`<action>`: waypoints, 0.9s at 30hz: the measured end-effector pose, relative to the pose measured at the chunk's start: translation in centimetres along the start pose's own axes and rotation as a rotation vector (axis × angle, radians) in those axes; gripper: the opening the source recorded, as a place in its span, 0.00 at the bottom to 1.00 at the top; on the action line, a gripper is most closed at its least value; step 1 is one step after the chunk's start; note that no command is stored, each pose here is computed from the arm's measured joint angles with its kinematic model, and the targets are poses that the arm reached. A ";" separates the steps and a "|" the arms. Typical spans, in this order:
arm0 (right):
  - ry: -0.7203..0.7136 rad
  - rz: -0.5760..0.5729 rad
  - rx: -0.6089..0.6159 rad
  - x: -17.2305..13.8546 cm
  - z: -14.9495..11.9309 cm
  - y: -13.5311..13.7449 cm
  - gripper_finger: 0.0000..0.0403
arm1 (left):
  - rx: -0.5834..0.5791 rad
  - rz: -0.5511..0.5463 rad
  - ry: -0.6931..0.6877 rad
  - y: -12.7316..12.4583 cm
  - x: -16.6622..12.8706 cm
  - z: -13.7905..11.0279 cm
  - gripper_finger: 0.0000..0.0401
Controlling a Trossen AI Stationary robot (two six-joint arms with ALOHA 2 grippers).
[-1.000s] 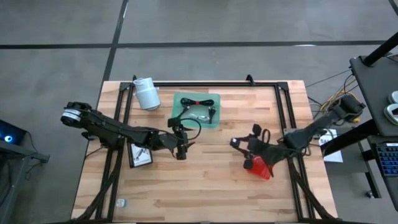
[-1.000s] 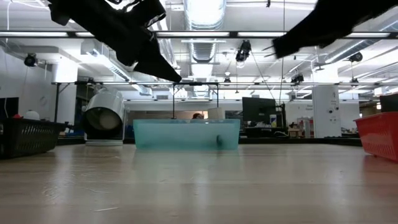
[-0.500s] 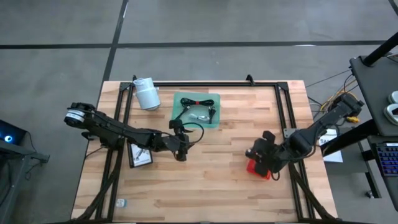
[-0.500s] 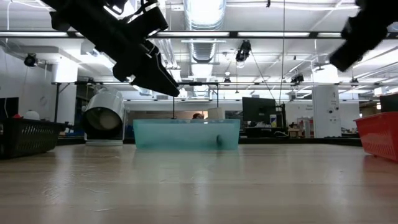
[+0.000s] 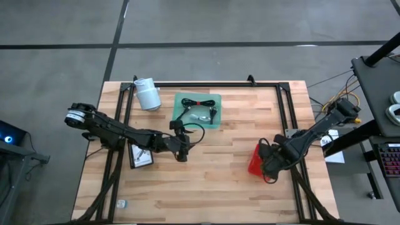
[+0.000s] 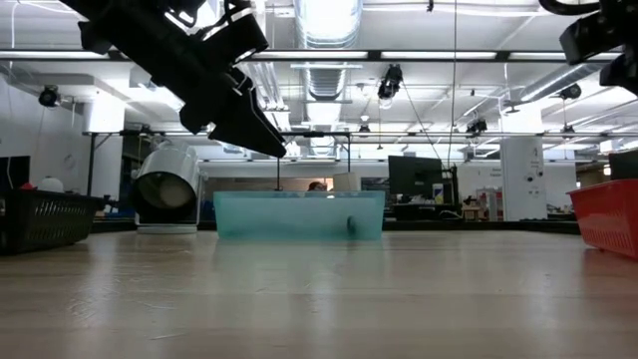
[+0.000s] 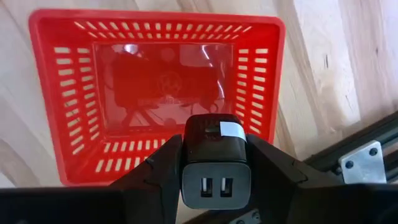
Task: Pick and place items into bin
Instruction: Put the black charger adapter into the red bin, then put the blue charger adapter into the red bin
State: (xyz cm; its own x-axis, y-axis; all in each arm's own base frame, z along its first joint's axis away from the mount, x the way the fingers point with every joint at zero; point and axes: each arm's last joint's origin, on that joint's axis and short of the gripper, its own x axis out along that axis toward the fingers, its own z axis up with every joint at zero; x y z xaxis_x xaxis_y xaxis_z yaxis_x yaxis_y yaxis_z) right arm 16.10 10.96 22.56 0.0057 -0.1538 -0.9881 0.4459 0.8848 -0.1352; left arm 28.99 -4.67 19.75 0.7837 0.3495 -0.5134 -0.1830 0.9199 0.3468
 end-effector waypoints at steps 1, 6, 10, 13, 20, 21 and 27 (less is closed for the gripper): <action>0.006 -0.007 -0.002 0.1 0.0 0.1 0.34 | 0.000 0.000 0.001 0.0 0.0 0.0 0.66; 0.042 -0.018 -0.007 0.6 0.1 0.5 0.34 | 0.000 0.000 0.000 0.0 0.0 -0.1 0.66; 0.054 -0.024 -0.009 0.8 0.1 0.7 0.34 | -0.001 0.000 -0.002 0.0 0.0 0.0 0.66; 0.052 -0.032 -0.008 0.9 0.2 0.7 0.37 | -0.002 0.000 -0.003 0.0 0.0 0.0 0.66; 0.047 -0.036 0.006 0.9 0.2 0.7 0.51 | 0.000 0.000 -0.001 0.0 0.0 -0.1 0.66; 0.047 -0.036 0.008 0.9 0.2 0.7 0.51 | -0.001 0.000 -0.001 0.0 0.0 -0.1 0.66; 0.031 -0.033 0.011 0.9 0.2 0.8 0.50 | -0.002 0.000 -0.004 0.0 0.0 -0.1 0.66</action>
State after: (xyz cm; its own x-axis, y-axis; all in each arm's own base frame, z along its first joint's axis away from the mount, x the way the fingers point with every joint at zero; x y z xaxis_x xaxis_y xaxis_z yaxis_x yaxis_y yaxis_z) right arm 16.68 11.42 21.57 -0.0367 -0.1691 -0.9849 0.4554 0.8745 -0.1671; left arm 28.95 -4.66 19.66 0.7860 0.3489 -0.5104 -0.1844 0.9203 0.3451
